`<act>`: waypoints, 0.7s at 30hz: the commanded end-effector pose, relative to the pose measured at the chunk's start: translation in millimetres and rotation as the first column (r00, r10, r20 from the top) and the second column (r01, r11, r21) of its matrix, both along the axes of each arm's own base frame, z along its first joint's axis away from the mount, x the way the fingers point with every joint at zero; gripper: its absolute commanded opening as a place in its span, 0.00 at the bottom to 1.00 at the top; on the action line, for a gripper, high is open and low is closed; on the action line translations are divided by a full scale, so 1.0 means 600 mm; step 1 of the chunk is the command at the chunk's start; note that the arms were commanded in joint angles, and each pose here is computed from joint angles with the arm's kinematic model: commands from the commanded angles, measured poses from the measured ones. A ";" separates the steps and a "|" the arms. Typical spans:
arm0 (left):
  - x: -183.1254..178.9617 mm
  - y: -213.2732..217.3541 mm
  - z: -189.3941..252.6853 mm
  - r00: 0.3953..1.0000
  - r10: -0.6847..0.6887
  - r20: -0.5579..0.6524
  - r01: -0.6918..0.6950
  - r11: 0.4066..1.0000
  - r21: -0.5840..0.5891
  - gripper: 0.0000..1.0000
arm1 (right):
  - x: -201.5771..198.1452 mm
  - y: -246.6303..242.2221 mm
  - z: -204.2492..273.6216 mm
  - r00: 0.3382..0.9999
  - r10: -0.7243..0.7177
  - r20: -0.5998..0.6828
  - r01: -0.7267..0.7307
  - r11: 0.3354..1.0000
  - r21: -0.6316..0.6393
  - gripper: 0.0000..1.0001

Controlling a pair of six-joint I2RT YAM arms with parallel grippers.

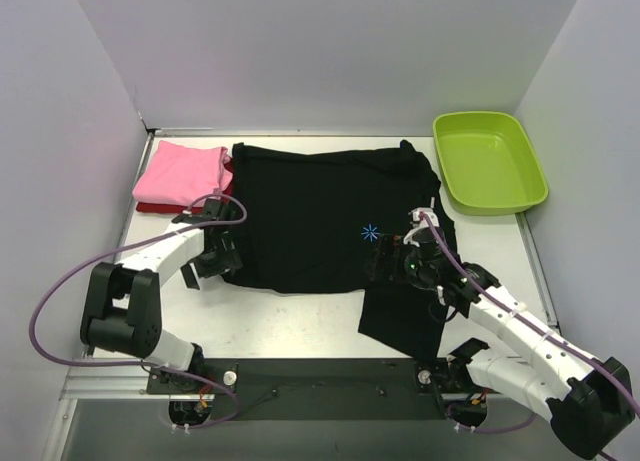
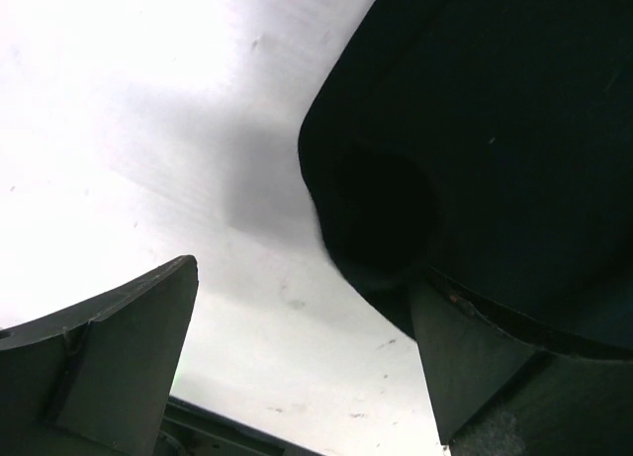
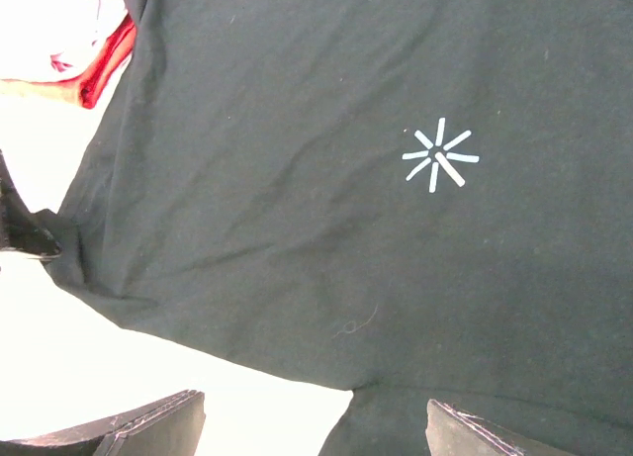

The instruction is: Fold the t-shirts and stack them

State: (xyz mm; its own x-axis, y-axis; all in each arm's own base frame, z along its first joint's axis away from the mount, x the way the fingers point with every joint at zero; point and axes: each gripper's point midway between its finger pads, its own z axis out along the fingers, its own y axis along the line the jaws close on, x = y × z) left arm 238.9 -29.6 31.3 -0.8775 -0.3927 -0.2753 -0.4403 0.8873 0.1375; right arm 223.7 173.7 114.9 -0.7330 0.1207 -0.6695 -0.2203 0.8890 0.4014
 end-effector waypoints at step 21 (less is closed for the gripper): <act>0.082 -0.075 0.125 0.942 0.046 0.333 0.024 0.979 -0.204 0.97 | 0.035 -0.067 0.001 0.968 -0.252 -0.017 0.247 0.959 -0.140 0.96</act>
State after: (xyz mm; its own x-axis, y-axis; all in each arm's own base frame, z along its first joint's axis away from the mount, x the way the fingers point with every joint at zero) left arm 238.9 -48.8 92.6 -0.7723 -0.5042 -0.3864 -0.5141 0.8534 -0.0861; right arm 232.4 148.0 117.4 -0.7138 0.1709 -0.6792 -0.0825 0.9425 0.3238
